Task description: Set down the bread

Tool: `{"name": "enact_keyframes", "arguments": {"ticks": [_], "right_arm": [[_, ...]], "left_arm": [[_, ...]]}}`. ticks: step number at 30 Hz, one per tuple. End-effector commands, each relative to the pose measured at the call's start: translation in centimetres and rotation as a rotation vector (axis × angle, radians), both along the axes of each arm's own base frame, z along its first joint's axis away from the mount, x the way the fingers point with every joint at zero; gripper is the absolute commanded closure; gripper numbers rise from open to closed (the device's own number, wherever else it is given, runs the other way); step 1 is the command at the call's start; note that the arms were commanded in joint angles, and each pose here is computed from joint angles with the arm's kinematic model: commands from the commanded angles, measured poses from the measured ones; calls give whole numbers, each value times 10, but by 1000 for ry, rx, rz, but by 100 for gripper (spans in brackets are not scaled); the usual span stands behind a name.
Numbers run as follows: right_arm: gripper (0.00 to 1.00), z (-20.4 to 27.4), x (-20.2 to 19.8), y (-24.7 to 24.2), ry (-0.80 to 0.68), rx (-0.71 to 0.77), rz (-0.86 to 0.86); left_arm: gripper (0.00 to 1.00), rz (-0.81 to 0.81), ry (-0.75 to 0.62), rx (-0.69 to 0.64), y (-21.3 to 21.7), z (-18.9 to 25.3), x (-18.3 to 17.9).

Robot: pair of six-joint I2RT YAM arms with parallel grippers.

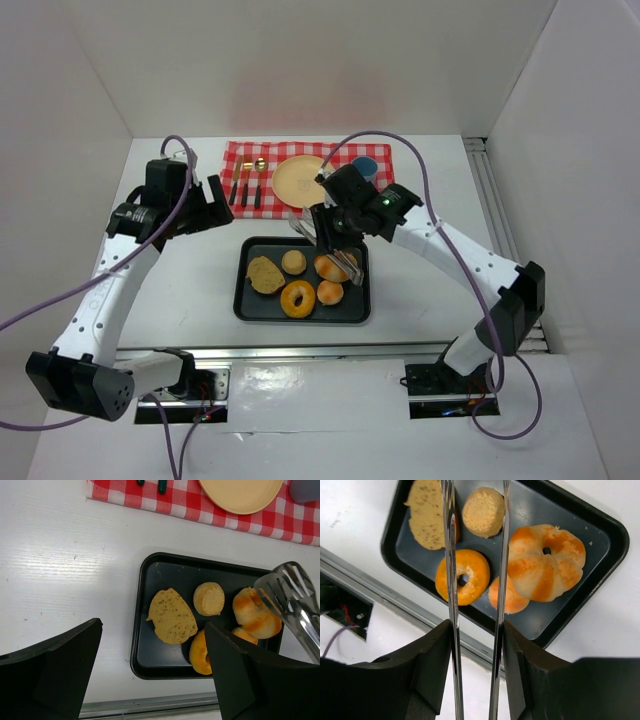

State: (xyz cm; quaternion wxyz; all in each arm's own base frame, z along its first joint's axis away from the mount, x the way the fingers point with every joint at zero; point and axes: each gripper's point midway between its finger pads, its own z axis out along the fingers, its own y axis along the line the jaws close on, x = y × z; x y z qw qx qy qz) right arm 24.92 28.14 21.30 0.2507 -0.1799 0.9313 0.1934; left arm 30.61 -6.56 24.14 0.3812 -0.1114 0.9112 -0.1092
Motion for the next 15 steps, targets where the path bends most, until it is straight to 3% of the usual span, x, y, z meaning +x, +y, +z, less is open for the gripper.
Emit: {"name": "enact_keyframes", "arguments": {"ticks": [1, 15], "right_arm": [[50, -1, 2, 4, 22, -30, 10], [37, -40, -4, 20, 136, -79, 92]], "left_arm": [[4, 15, -14, 2, 3, -1, 9], [4, 45, -25, 16, 13, -6, 17]]}}
